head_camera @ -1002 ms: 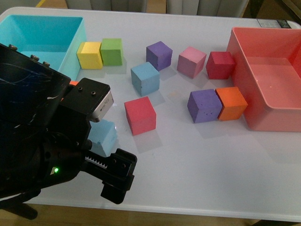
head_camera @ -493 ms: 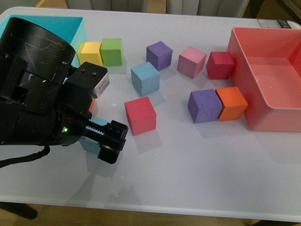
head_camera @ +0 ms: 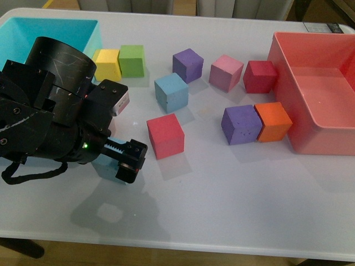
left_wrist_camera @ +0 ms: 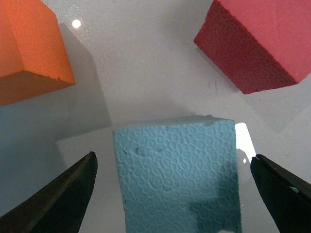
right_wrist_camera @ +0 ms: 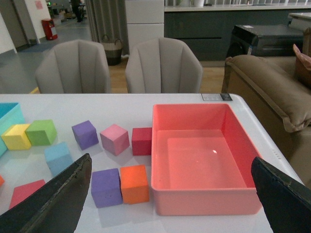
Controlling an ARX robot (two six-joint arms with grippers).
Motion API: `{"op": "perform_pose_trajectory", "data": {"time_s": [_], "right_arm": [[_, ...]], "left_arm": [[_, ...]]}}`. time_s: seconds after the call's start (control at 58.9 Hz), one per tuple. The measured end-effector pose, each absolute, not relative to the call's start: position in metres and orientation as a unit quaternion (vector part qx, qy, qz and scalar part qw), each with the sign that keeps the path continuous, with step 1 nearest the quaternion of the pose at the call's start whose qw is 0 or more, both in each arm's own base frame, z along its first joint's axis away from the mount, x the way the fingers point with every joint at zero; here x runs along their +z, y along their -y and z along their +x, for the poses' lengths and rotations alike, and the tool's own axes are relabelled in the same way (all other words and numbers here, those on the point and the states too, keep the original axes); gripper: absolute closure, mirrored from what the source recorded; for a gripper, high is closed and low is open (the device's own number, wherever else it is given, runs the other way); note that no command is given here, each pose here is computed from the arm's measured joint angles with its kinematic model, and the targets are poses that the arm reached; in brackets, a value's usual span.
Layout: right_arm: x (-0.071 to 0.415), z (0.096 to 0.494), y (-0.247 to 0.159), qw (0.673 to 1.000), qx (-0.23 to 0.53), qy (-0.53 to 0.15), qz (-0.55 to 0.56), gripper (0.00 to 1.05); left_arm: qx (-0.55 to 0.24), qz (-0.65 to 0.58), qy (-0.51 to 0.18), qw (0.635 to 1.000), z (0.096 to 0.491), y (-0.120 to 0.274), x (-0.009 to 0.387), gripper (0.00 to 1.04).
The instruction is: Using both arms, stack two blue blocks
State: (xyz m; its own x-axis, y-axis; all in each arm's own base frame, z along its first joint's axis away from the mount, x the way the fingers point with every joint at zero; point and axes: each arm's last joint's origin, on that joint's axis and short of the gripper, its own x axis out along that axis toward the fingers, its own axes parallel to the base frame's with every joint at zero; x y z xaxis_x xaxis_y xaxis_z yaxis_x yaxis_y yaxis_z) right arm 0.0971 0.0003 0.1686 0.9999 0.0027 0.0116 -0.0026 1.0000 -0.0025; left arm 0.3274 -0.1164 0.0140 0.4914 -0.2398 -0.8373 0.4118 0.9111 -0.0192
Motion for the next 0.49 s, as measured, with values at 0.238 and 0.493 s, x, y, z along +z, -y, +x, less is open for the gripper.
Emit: {"op": "perform_pose_trajectory", "data": {"time_s": [0.238,0.493], "right_arm": [[0.169,0.097,0.000,1.000,0.001,0.006,-0.001,0.09],[0.169,0.097,0.000,1.000,0.002,0.006,-0.001,0.09]], "left_arm": [[-0.190,0.092,-0.485,0.849,0.325,0.114,-0.002,0.09],[-0.189,0.090,-0.492,0.845,0.323,0.115,-0.004,0.39]]}}
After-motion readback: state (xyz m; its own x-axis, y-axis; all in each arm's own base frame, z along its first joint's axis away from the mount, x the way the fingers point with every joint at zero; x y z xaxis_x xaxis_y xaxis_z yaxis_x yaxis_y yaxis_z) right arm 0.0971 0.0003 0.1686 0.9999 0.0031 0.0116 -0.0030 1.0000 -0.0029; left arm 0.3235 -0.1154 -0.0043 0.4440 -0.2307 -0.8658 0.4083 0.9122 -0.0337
